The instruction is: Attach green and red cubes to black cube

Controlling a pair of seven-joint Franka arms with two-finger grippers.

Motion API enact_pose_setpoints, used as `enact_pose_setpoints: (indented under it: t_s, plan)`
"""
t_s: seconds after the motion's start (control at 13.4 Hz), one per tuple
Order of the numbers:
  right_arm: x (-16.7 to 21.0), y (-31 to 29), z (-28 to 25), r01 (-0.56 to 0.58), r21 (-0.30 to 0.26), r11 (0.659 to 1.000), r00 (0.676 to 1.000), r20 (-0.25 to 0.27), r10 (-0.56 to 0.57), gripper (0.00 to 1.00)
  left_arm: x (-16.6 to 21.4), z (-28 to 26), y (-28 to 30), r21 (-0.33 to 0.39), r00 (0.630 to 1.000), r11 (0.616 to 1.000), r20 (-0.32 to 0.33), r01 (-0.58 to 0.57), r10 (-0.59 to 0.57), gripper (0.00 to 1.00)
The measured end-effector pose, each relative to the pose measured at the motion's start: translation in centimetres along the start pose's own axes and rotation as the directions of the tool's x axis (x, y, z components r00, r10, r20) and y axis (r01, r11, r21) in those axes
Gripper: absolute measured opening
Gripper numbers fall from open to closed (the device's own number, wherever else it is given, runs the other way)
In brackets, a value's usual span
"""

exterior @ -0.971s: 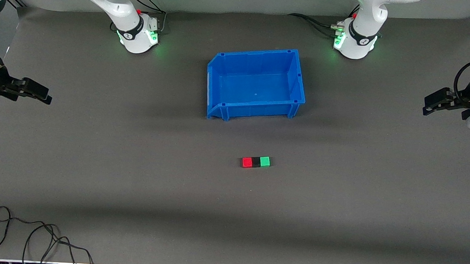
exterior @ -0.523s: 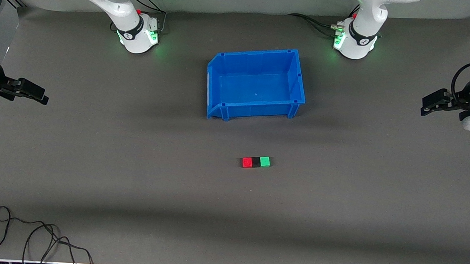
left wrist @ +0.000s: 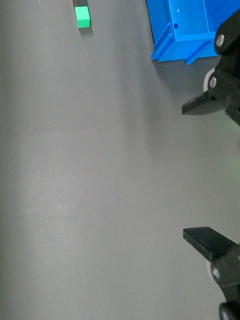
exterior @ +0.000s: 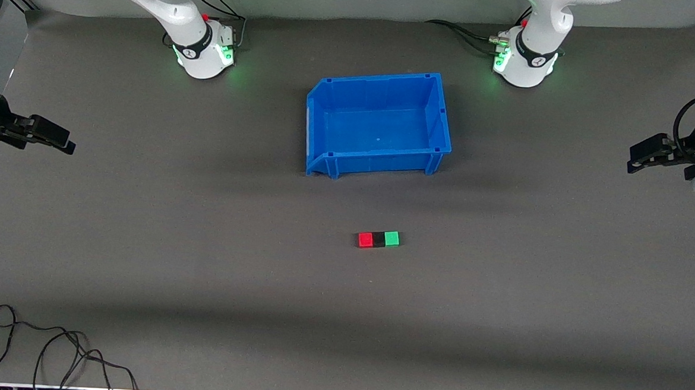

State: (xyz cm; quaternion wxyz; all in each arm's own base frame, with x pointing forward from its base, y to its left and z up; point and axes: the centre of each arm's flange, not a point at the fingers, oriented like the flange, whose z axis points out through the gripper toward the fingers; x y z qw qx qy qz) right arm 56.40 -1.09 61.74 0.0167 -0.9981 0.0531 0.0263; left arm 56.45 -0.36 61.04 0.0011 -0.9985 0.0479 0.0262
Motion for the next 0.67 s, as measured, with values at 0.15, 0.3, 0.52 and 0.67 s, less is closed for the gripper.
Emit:
enact_pose_setpoints:
  t_s: [0.15,0.3,0.52,0.67]
  plan:
    - [-0.01,-0.10,0.00,0.000,0.011,1.000,1.000,0.001,0.000,1.00,0.01,0.00,0.06,0.000,1.000,1.000,0.000,-0.001,0.001,1.00]
    - [-0.01,-0.10,-0.01,0.000,0.012,1.000,1.000,0.001,0.000,1.00,0.02,0.00,0.15,0.000,1.000,1.000,0.000,-0.004,0.004,1.00]
    - [-0.01,-0.11,-0.01,0.000,0.013,1.000,1.000,0.001,0.000,1.00,0.05,0.02,0.44,0.000,1.000,1.000,0.000,-0.010,0.010,1.00]
    - [-0.01,-0.12,-0.01,0.000,0.014,1.000,1.000,0.001,0.000,1.00,0.08,0.05,0.49,-0.001,1.000,1.000,0.001,-0.011,0.011,1.00]
